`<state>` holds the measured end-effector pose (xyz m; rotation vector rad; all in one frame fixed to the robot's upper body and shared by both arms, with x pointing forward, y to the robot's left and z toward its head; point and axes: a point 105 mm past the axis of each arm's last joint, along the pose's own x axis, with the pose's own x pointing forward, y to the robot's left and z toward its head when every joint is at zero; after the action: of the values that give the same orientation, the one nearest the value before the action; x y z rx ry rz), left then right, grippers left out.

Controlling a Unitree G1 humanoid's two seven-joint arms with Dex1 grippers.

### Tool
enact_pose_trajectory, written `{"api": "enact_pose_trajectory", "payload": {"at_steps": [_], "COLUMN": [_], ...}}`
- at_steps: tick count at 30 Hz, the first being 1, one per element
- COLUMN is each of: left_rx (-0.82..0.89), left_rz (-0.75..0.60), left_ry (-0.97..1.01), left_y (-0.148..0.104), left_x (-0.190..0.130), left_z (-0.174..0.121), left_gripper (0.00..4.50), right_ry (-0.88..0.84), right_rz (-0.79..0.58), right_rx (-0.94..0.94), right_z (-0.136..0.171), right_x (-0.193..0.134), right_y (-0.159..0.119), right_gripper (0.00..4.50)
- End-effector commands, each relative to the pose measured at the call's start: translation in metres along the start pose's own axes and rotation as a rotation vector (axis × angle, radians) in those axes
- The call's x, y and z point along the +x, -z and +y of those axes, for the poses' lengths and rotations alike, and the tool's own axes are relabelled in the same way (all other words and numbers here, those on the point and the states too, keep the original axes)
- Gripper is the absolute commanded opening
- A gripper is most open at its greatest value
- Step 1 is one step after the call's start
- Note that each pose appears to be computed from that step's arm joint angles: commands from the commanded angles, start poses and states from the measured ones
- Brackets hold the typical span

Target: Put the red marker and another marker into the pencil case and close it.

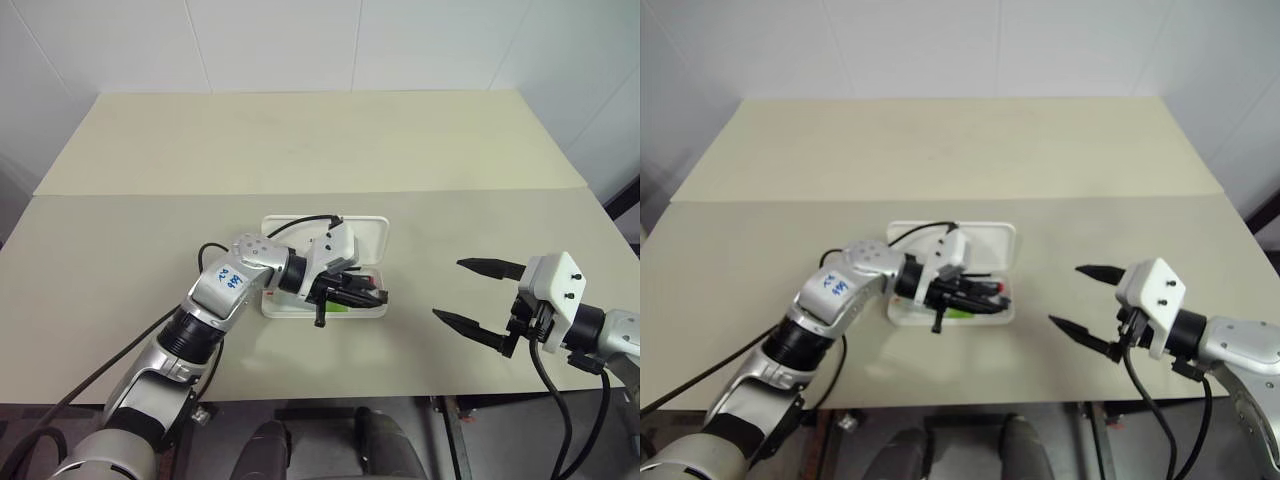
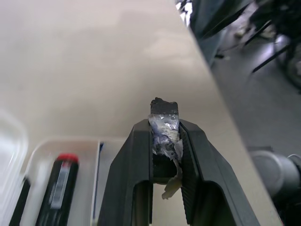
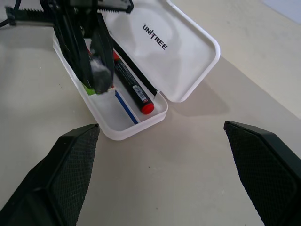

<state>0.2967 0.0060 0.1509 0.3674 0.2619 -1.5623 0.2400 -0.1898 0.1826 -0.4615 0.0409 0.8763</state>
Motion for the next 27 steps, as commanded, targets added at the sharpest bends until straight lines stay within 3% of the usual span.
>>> {"api": "enact_pose_trajectory", "payload": {"at_steps": [1, 13, 14, 24, 27], "left_rx": [0.077, 0.074, 0.073, 0.078, 0.086], "left_rz": [0.031, 0.063, 0.067, 0.075, 0.060], "left_ry": [-0.055, -0.068, -0.074, -0.104, -0.106], "left_y": [-0.009, 0.000, 0.001, 0.001, -0.004], "left_x": [-0.003, -0.002, -0.002, 0.002, 0.002], "left_z": [0.007, 0.004, 0.005, 0.007, 0.007], "left_gripper": [0.41, 0.41, 1.16, 4.37, 4.47], "right_ry": [0.027, 0.039, 0.040, 0.047, 0.049], "right_rz": [-0.018, -0.016, -0.017, -0.016, -0.015], "right_rx": [-0.034, -0.026, -0.026, -0.025, -0.027], "right_z": [-0.001, -0.002, -0.002, -0.003, -0.004], "right_x": [-0.002, 0.001, 0.001, 0.002, 0.003], "right_y": [-0.007, -0.005, -0.005, -0.005, -0.006], "right_gripper": [4.50, 4.50, 4.50, 4.50, 4.50]}}
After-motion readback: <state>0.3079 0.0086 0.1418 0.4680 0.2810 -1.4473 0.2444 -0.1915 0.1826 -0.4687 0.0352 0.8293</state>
